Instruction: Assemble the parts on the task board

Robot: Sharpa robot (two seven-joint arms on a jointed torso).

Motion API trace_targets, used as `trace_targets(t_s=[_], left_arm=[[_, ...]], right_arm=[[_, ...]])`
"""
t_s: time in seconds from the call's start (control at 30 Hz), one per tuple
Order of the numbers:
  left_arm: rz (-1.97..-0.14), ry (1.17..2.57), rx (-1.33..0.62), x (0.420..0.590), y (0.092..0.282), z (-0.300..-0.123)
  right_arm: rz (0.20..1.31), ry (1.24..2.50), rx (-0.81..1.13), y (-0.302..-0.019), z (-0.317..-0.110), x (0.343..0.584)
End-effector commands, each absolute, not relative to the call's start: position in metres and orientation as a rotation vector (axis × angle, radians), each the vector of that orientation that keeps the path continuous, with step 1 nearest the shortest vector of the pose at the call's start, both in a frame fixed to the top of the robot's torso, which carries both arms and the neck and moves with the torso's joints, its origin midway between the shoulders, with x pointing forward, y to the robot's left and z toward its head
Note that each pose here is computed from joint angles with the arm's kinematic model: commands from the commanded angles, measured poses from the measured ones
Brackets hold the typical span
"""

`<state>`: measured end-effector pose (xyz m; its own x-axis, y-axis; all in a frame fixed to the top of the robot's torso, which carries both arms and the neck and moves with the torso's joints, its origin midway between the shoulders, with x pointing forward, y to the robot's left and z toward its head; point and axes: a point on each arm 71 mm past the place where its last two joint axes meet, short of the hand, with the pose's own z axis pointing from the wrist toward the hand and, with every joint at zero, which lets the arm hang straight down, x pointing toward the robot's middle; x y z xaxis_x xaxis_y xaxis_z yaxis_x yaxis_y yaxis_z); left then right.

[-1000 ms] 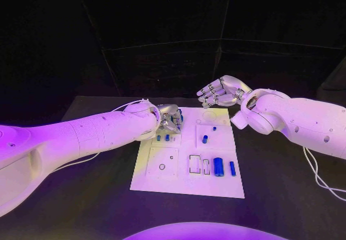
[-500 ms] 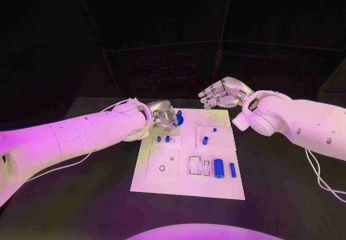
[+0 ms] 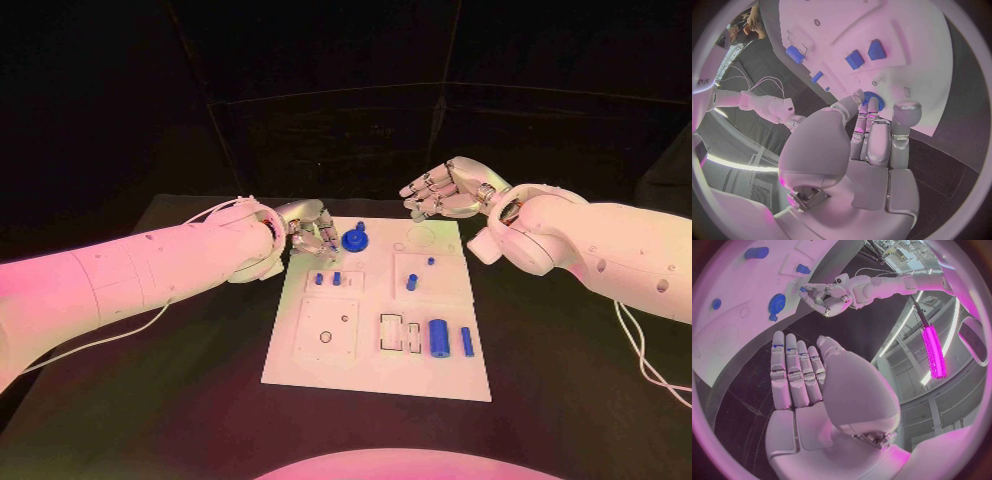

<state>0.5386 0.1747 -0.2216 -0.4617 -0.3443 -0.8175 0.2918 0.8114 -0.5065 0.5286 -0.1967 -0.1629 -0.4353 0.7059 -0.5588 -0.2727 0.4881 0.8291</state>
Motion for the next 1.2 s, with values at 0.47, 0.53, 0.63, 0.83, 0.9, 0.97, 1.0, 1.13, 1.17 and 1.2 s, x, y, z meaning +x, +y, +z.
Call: trace_targets(t_s=[0.47,0.53,0.63,0.83,0.9,0.97,1.0,1.13,1.17,1.2], left_arm=[[-0.707,1.969,-0.056,0.543,0.181,-0.230],[-0.707,1.976,-0.055,0.542,0.179,-0.232],[-0.709,1.984,-0.052,0.542,0.178,-0.234],[-0.716,1.994,-0.047,0.541,0.174,-0.237],[-0.717,1.997,-0.045,0.540,0.173,-0.238],[-0.715,2.003,-0.046,0.540,0.173,-0.238],[-0.712,2.005,-0.047,0.540,0.173,-0.239],[-0.695,2.019,-0.054,0.541,0.173,-0.240],[-0.691,2.022,-0.056,0.541,0.173,-0.240],[-0.688,2.025,-0.057,0.541,0.173,-0.241]], right_arm=[[1.170,1.664,0.366,-0.194,-0.161,0.528],[1.170,1.664,0.366,-0.194,-0.161,0.528],[1.170,1.663,0.366,-0.194,-0.161,0.528],[1.171,1.663,0.365,-0.193,-0.161,0.528],[1.171,1.663,0.366,-0.194,-0.161,0.528],[1.170,1.663,0.366,-0.194,-0.161,0.529],[1.170,1.663,0.366,-0.194,-0.161,0.529],[1.170,1.662,0.366,-0.194,-0.161,0.529],[1.170,1.663,0.366,-0.194,-0.161,0.529],[1.170,1.663,0.366,-0.194,-0.161,0.529]])
